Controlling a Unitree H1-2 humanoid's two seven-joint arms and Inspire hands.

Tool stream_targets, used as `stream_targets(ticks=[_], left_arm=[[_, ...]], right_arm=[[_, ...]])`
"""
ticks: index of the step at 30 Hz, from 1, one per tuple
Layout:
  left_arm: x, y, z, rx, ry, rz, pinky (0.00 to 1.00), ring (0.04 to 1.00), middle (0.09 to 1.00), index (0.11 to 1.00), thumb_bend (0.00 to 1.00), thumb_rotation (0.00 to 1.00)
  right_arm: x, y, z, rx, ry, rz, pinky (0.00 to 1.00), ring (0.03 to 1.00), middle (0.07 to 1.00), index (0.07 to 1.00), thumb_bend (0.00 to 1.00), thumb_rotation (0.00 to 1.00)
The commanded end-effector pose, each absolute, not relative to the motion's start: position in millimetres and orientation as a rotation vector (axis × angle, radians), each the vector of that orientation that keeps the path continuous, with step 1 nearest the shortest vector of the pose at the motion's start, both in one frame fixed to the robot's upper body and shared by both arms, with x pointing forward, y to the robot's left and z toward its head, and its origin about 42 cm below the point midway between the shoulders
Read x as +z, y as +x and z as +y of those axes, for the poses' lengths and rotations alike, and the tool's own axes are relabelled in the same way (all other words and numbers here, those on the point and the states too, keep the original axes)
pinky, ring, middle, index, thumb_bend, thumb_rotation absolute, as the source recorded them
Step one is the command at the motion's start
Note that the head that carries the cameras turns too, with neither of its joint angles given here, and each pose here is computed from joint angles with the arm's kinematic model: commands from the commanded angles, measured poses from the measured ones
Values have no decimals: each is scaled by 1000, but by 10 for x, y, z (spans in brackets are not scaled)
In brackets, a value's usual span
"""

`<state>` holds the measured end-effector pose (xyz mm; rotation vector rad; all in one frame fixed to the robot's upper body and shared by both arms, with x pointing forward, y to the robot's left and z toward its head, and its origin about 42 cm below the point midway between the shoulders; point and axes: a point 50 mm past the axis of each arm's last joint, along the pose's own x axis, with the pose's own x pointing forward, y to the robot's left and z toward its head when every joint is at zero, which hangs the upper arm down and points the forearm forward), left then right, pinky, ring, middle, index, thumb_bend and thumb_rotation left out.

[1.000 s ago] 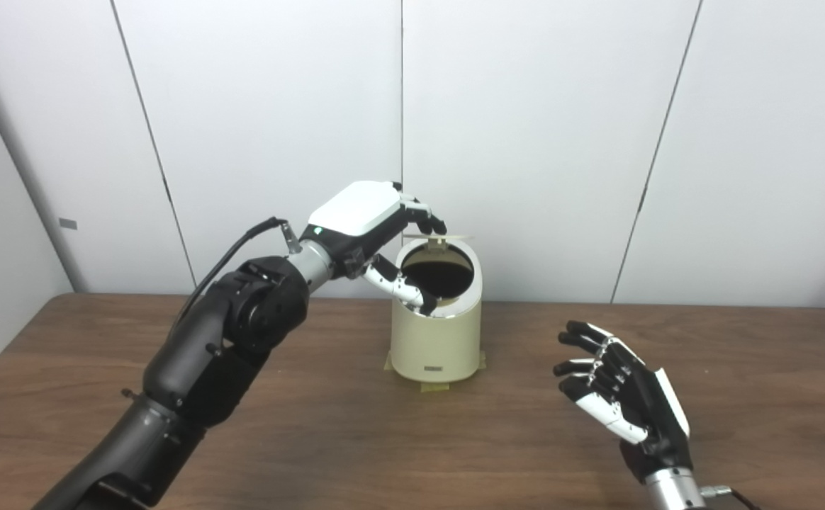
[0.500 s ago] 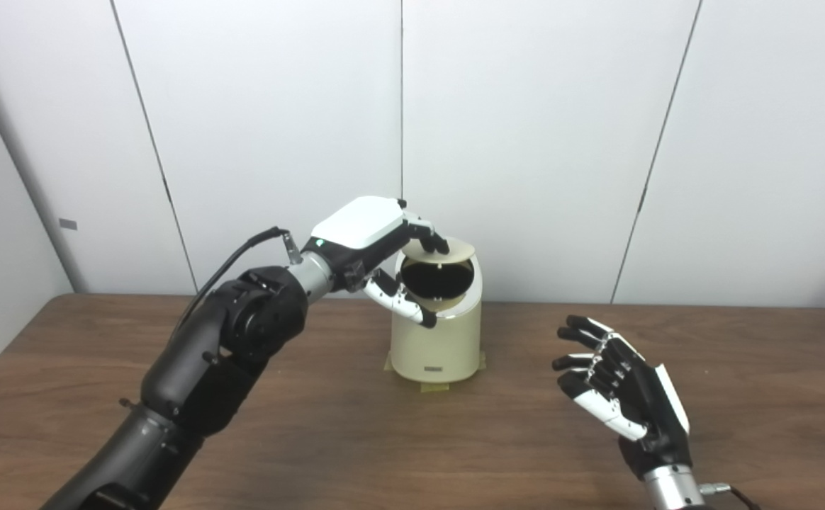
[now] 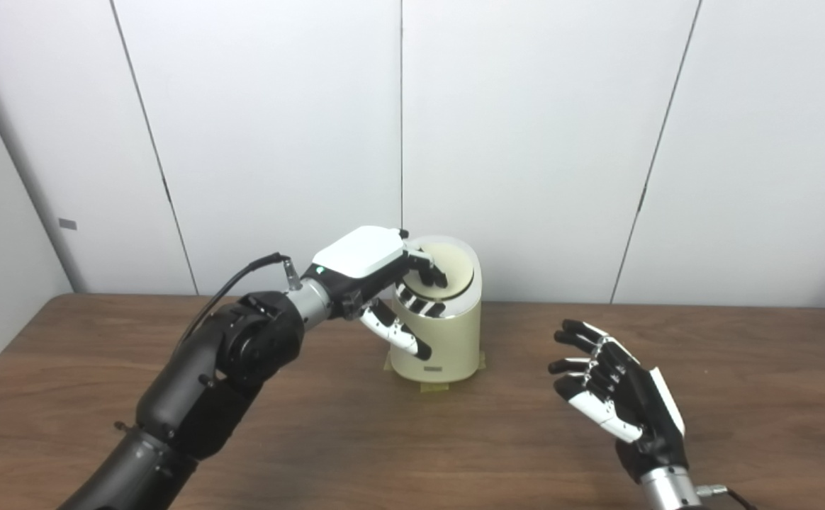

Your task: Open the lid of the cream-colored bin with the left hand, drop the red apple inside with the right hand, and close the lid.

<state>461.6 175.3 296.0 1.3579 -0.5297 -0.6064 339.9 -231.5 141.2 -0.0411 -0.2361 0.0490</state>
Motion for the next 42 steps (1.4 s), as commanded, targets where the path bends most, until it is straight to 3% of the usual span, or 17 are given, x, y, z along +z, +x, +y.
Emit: stream_targets(ticks=[1,4,9,17,22,28,32,33,38,42], left_arm=[[3187,4638,1765,-580,1454,-625,1000,865,712,731,950,405],[3060,4634,1741,-606,1587,-638,1000,893,750,762,934,420],[2851,4613,1668,-628,1736,-572,1000,995,906,911,943,456],[2617,4606,1656,-635,1768,-499,1000,1000,938,939,969,459],[2640,4572,1658,-633,1718,-527,1000,1000,929,938,963,464],[2788,4498,1692,-586,1516,-643,1000,991,866,876,918,451],[2936,4404,1776,-501,1243,-676,1000,953,820,832,854,410],[2975,4372,1806,-485,1165,-664,1000,953,833,850,811,407],[3030,4196,1996,-407,899,-632,790,929,912,906,760,357],[2861,4058,2175,-324,701,-599,815,934,934,915,721,309]], right_arm=[[1618,3457,-2295,59,-38,-320,484,589,754,771,767,436],[1611,3454,-2286,59,-41,-314,472,586,748,764,775,441],[1621,3444,-2272,62,-44,-318,467,585,744,760,743,435],[1646,3427,-2265,62,-46,-322,463,581,746,765,736,436],[1652,3425,-2279,58,-47,-319,469,581,744,761,749,442],[1660,3426,-2291,56,-56,-320,467,576,743,763,753,456],[1646,3429,-2305,53,-54,-320,471,577,743,765,734,445],[1646,3430,-2307,53,-54,-320,467,572,739,762,740,445],[1647,3423,-2312,52,-51,-318,473,575,738,762,743,437],[1642,3430,-2326,54,-47,-319,468,575,734,762,752,433]])
